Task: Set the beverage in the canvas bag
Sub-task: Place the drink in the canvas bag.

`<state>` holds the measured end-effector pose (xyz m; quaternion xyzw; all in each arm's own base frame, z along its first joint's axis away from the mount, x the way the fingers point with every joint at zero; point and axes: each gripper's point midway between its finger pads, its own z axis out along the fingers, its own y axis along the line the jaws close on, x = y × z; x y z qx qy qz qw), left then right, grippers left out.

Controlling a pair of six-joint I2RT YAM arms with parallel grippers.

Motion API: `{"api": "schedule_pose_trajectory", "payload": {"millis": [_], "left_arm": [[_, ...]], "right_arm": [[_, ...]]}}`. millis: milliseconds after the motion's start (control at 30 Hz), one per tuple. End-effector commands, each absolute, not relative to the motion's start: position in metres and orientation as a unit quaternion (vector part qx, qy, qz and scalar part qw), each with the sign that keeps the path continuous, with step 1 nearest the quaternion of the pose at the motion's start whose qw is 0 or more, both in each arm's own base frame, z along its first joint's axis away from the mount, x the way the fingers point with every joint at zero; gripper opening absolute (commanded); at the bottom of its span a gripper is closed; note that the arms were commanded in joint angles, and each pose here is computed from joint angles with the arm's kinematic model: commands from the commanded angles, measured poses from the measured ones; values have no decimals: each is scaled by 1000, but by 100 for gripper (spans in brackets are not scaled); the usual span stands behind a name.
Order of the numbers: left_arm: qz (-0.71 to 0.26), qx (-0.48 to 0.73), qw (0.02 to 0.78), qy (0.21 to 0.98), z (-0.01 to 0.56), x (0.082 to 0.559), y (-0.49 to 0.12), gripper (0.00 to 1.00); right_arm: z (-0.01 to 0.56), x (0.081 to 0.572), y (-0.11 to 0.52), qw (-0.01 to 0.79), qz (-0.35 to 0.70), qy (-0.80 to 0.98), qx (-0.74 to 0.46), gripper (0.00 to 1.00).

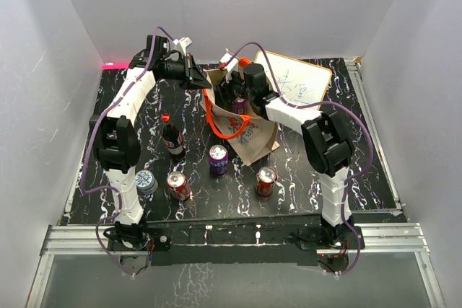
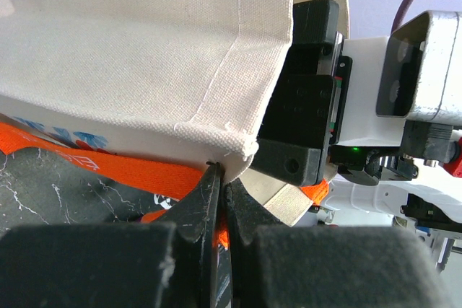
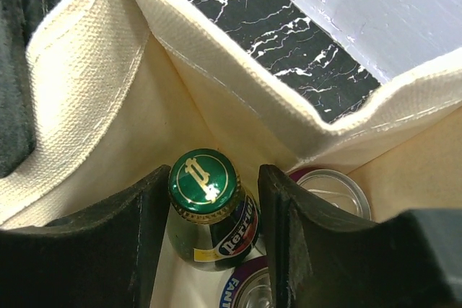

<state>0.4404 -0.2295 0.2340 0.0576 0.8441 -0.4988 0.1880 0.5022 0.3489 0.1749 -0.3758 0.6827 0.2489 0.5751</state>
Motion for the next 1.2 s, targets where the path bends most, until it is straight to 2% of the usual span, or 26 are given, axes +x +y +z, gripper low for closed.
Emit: {"api": "schedule_pose_trajectory", "payload": {"millis": [0,233,533,1167], "left_arm": [[-498,53,186,845,237,436,-225,0],[-498,53,186,845,237,436,-225,0],[-497,52,187,846,236,436,-225,0],[-499,50,189,844,237,440,-226,0]], "right_arm": [[179,516,350,589,241,676,-371,56],[189,517,355,584,251,678,-369,73],[222,512,358,588,265,670,-368,84],[291,490,362,597,317,643,-360,87]]}}
